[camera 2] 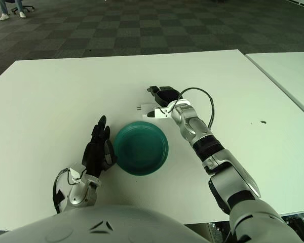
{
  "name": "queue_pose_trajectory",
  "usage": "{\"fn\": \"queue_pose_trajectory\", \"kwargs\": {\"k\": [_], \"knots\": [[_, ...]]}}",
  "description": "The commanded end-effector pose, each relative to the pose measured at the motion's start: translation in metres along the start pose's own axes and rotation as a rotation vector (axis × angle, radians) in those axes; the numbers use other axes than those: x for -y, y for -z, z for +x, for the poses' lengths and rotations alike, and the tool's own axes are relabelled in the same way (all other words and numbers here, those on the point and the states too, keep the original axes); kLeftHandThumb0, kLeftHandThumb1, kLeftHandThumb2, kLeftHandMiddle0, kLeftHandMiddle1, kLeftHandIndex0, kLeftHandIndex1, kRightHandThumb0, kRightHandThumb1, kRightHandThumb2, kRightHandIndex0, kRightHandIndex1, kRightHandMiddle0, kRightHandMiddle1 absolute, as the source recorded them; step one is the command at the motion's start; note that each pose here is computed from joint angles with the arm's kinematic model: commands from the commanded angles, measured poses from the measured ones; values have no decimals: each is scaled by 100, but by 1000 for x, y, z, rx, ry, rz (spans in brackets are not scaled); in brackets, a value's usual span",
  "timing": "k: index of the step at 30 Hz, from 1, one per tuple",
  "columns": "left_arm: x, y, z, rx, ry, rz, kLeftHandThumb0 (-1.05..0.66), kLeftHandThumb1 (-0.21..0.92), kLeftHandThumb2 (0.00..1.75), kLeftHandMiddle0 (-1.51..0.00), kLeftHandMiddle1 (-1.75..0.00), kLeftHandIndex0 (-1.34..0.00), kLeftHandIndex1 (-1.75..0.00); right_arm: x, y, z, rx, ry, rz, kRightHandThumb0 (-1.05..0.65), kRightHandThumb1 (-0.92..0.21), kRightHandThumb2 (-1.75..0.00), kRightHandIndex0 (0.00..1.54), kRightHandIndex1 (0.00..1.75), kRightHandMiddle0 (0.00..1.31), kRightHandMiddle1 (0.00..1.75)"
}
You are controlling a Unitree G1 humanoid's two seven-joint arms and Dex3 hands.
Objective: Put the charger into the plate.
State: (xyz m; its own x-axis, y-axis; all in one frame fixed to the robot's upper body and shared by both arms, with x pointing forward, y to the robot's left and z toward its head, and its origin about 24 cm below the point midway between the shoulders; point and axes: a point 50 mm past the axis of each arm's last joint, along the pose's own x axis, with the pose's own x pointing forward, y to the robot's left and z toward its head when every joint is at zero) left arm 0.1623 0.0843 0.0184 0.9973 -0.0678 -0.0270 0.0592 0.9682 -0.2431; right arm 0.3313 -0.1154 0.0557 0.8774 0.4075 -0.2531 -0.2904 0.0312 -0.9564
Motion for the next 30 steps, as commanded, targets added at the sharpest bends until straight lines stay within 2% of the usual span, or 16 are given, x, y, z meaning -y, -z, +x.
{"fn": "queue_pose_trajectory", "kwargs": {"k": [1, 14, 30], "knots": [[5, -5, 4, 19, 3, -21, -102, 92, 113, -6, 0, 0, -9, 3, -4, 5, 9, 10, -23, -83, -92, -50, 17, 0, 0, 30], [5, -4, 5, -10, 8, -2, -102, 92, 111, -3, 0, 0, -9, -14, 5, 20, -18, -43, -81, -78, -92, -48, 17, 0, 0, 28], [6, -6, 3, -8, 16, 2, -103, 92, 106, 0, 0, 0, -6, -26, 16, 23, -48, -65, -56, -79, -92, -46, 19, 1, 0, 36]]}}
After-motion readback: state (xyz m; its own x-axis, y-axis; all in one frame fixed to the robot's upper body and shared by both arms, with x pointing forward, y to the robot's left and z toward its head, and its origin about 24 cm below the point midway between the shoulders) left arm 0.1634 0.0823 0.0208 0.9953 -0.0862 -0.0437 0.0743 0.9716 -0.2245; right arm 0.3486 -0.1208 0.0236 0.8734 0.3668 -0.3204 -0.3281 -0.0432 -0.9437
